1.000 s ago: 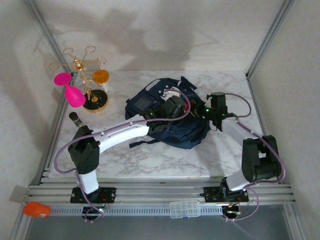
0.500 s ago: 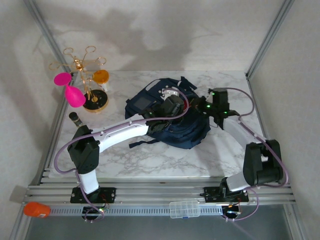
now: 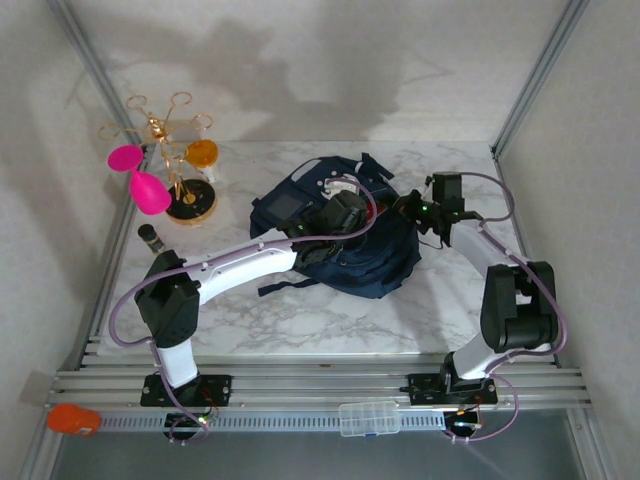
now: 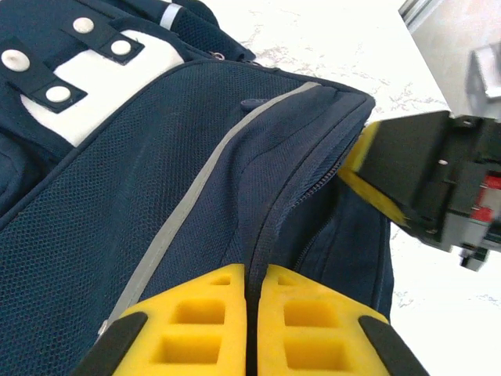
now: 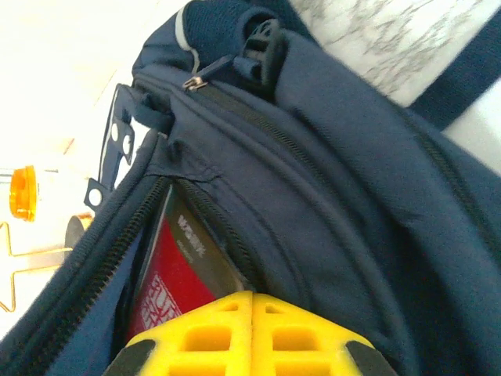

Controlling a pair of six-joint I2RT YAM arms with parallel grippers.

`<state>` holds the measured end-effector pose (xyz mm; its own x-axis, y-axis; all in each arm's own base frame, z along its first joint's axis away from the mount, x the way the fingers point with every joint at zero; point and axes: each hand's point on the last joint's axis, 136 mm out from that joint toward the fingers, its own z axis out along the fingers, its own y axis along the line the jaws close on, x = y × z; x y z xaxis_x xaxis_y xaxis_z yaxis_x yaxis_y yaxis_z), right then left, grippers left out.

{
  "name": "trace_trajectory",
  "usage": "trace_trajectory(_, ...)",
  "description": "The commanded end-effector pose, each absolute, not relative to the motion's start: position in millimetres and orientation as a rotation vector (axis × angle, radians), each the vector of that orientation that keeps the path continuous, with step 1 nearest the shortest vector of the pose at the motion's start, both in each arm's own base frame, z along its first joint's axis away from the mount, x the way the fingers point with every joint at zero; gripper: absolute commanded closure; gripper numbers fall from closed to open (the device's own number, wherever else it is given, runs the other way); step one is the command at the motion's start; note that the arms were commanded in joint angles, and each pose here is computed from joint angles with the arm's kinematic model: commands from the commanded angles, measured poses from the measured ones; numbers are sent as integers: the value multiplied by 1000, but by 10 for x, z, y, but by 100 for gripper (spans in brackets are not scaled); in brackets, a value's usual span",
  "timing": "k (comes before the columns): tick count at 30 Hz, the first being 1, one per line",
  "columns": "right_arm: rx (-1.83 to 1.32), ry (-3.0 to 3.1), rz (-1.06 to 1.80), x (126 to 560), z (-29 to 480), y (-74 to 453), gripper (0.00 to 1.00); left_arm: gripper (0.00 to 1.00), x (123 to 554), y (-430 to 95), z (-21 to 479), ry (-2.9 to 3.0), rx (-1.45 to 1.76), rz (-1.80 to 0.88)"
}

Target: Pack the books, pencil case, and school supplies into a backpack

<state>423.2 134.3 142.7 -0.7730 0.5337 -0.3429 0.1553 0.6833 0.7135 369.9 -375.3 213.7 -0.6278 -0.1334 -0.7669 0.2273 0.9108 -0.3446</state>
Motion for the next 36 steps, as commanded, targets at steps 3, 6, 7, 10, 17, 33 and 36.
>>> trace_trajectory(3,469,2399,900,4295,1310,1534,100,100,3740,-3812,2469,2114,35,-629)
trace_trajectory(6,427,2415,959,4302,1313,1696,100,100,3738,-3821,2455,2120,34,-636)
trace_trajectory(7,409,2407,980,4298,1351,1730,100,100,3734,-3816,2457,2120,32,-634)
trace_trajectory(10,385,2377,977,4260,1503,1701,100,100,3728,-3819,2417,2131,31,-633)
trace_trajectory(17,422,2348,869,4039,1647,1205,99,100,3680,-3837,2137,2200,24,-635)
trace_trajectory(33,389,2417,595,3507,1746,834,78,47,3271,-3748,1920,2318,140,-848)
trace_trajectory(36,314,2466,571,3381,1732,1077,72,40,3306,-3271,1924,2302,-45,-859)
